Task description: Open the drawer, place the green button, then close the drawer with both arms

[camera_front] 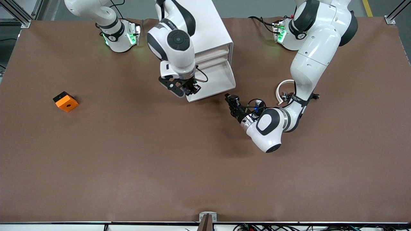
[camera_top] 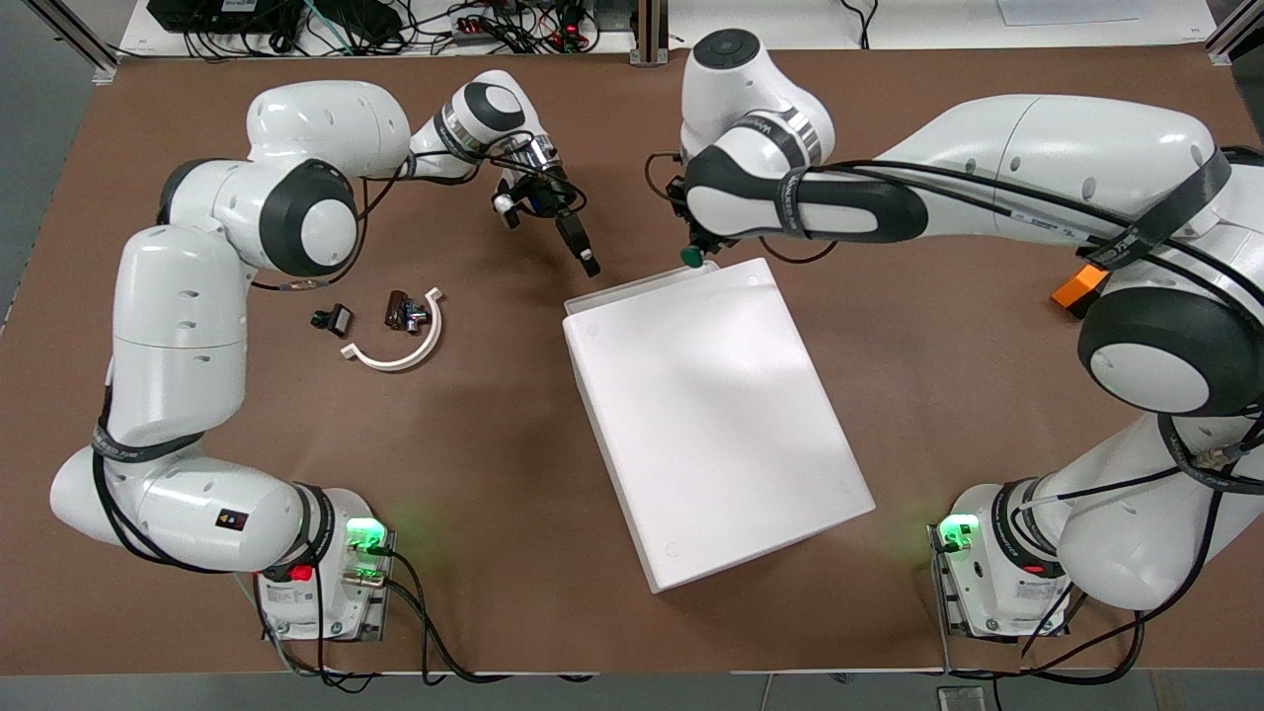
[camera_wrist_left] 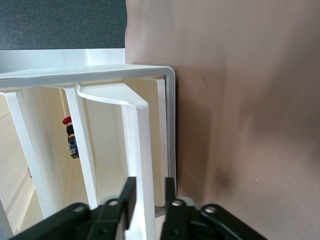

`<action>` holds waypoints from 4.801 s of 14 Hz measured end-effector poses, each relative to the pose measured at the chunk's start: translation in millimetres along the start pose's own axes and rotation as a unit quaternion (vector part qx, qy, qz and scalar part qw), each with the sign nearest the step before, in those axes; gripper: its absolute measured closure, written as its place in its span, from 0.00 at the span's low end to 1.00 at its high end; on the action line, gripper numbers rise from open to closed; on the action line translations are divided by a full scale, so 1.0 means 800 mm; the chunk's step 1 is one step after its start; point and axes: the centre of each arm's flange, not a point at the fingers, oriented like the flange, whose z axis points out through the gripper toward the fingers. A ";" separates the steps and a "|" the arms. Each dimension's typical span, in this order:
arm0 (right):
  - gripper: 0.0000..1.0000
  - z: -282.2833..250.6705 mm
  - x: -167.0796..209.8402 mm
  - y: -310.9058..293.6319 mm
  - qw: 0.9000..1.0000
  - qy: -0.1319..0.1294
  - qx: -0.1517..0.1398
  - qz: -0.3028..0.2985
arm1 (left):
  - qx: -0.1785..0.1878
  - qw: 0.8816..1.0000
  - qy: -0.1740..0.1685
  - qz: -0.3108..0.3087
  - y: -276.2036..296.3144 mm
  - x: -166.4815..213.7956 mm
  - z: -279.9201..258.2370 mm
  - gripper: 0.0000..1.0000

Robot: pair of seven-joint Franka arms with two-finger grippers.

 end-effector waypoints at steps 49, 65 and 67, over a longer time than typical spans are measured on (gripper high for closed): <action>0.04 0.108 -0.110 -0.023 1.000 0.010 -0.003 0.008 | -0.269 0.565 0.426 0.653 -0.180 -0.071 -0.060 0.00; 0.00 -0.197 0.262 0.064 0.988 -0.028 -0.038 -0.144 | -0.312 0.523 0.440 0.660 -0.149 -0.082 0.090 0.00; 0.00 -0.215 0.321 0.106 0.982 -0.037 -0.035 -0.184 | -0.310 0.527 0.435 0.661 -0.149 -0.080 0.109 0.00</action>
